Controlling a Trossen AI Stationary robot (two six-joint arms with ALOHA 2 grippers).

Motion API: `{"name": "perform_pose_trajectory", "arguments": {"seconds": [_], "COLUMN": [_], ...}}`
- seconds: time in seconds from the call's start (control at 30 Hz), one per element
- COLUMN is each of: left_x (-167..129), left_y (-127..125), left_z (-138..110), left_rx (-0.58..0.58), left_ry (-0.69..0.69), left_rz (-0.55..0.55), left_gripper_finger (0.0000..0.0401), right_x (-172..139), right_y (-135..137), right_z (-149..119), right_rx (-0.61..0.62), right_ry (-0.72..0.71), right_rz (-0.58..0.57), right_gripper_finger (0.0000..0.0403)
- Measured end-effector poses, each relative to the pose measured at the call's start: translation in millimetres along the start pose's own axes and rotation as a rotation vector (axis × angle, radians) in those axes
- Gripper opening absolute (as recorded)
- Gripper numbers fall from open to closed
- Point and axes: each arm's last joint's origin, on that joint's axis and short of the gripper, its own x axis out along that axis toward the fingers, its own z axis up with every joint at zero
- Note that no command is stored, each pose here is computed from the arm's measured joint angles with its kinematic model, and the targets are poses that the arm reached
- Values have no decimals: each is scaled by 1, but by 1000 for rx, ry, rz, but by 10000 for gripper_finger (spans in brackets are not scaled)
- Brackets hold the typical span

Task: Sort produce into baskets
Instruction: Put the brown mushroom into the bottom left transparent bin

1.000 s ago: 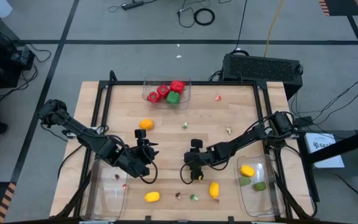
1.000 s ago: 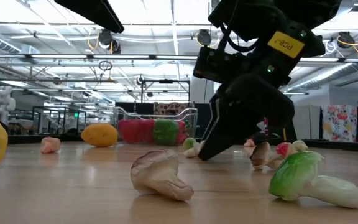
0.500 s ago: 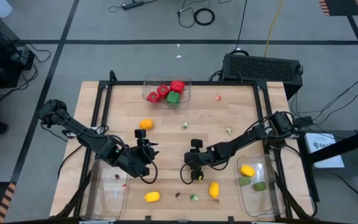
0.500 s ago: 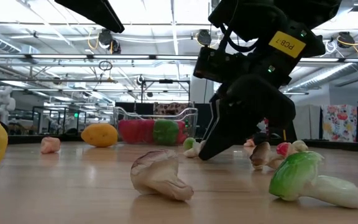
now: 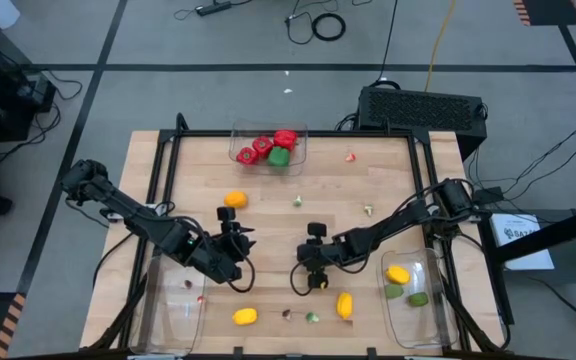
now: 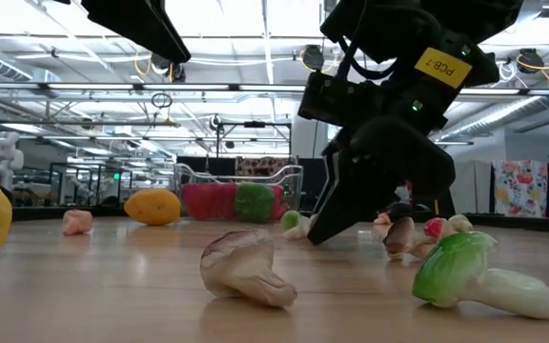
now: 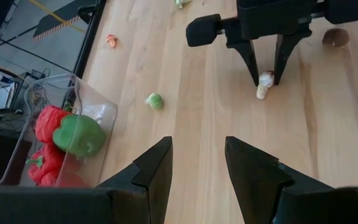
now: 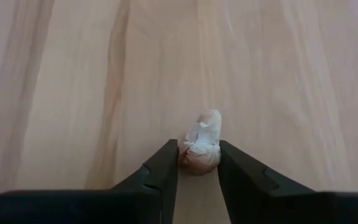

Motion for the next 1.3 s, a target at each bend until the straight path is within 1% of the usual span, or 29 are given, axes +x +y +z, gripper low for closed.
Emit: {"name": "perform_pose_trajectory", "arguments": {"seconds": [0.27, 0.47, 0.6, 0.7, 0.8, 0.97, 1.03, 1.1, 1.2, 1.23, 1.3], "left_x": [1, 1, 0, 1, 8, 24, 31, 37, 46, 49, 53], "left_y": [1, -1, -2, -4, -11, -23, -25, -25, -22, -22, -23], "left_z": [2, 13, 18, 21, 25, 36, 39, 41, 40, 40, 40], "left_rx": [-16, -94, -87, -85, -38, 33, 53, 46, 58, 63, 84], "left_ry": [-13, -103, -144, -161, -189, -283, -298, -309, -285, -279, -279], "left_rz": [1, -55, -78, -103, -107, -52, -37, 16, 86, 89, 46], "left_gripper_finger": [154, 156, 179, 205, 225, 233, 233, 233, 233, 233, 233], "right_x": [-19, -45, -71, -92, -113, -134, -138, -140, -141, -141, -141], "right_y": [-3, -6, -11, -15, -19, -23, -22, -19, -15, -14, -14], "right_z": [12, 26, 36, 43, 50, 55, 55, 54, 53, 53, 53], "right_rx": [-5, -29, -59, -113, -158, -173, -176, -182, -196, -197, -196], "right_ry": [-56, -135, -201, -255, -330, -391, -395, -400, -397, -397, -398], "right_rz": [9, 26, 34, 33, 31, 32, 37, 45, 56, 58, 56], "right_gripper_finger": [100, 100, 100, 100, 100, 100, 100, 100, 100, 100, 100]}}
